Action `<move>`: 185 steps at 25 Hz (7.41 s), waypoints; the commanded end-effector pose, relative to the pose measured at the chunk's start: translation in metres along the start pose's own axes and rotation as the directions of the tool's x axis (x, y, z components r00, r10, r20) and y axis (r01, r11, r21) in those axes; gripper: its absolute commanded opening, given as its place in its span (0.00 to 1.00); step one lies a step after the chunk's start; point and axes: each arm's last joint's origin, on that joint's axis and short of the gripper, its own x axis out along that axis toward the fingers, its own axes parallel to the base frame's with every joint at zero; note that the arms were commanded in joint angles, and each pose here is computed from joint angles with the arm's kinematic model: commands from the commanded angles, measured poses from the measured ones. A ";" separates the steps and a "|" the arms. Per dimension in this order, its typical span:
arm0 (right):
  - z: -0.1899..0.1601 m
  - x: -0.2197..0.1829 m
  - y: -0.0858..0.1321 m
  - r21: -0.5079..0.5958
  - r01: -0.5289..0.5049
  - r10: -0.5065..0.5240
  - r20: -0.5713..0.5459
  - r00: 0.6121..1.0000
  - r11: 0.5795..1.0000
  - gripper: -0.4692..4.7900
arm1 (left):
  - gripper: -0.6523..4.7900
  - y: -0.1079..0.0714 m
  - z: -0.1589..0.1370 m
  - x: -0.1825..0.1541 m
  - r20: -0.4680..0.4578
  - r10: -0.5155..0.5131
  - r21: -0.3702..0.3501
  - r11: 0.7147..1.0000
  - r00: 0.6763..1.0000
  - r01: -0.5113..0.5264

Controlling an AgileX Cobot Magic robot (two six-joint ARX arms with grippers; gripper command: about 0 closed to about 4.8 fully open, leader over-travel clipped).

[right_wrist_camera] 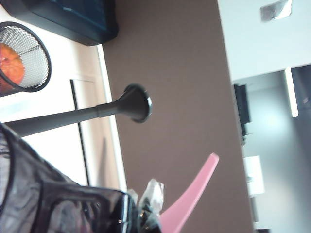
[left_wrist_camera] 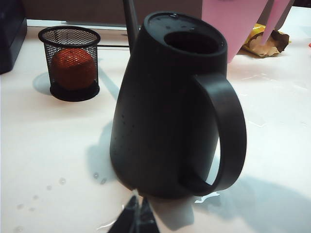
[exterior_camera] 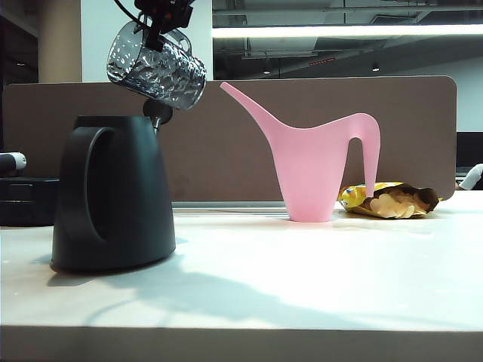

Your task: Pour the water from the cup into the kettle.

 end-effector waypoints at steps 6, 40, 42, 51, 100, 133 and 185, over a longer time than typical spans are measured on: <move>0.015 0.003 0.016 -0.149 0.008 -0.003 0.034 0.999 0.989 0.08 | 0.11 0.000 0.002 0.000 0.018 -0.002 0.010 1.000 1.000 0.001; 0.036 -0.003 0.031 -0.364 0.057 -0.045 0.039 0.998 0.930 0.08 | 0.11 0.000 0.002 0.000 0.019 -0.002 0.007 1.000 1.000 0.002; 0.039 0.000 0.038 -0.393 0.050 -0.037 0.040 0.999 0.918 0.08 | 0.11 0.000 0.002 0.000 0.018 -0.006 0.007 1.000 1.000 0.006; 0.039 0.005 0.042 -0.431 0.076 -0.068 0.033 0.997 0.899 0.08 | 0.11 0.000 0.002 0.000 0.018 -0.006 0.007 1.000 1.000 0.006; 0.029 -0.009 0.006 -0.303 0.127 -0.137 -0.013 0.990 0.944 0.08 | 0.11 0.000 0.002 0.000 0.019 -0.001 0.007 1.000 1.000 0.001; -0.171 -0.068 -0.122 0.905 0.128 -0.073 -0.107 0.992 0.405 0.08 | 0.11 0.000 0.001 0.000 0.012 0.002 0.001 1.000 1.000 -0.002; -0.300 -0.016 0.133 0.970 0.244 0.066 -0.245 0.967 0.013 0.08 | 0.11 0.000 0.001 0.000 0.012 -0.008 0.001 1.000 1.000 0.008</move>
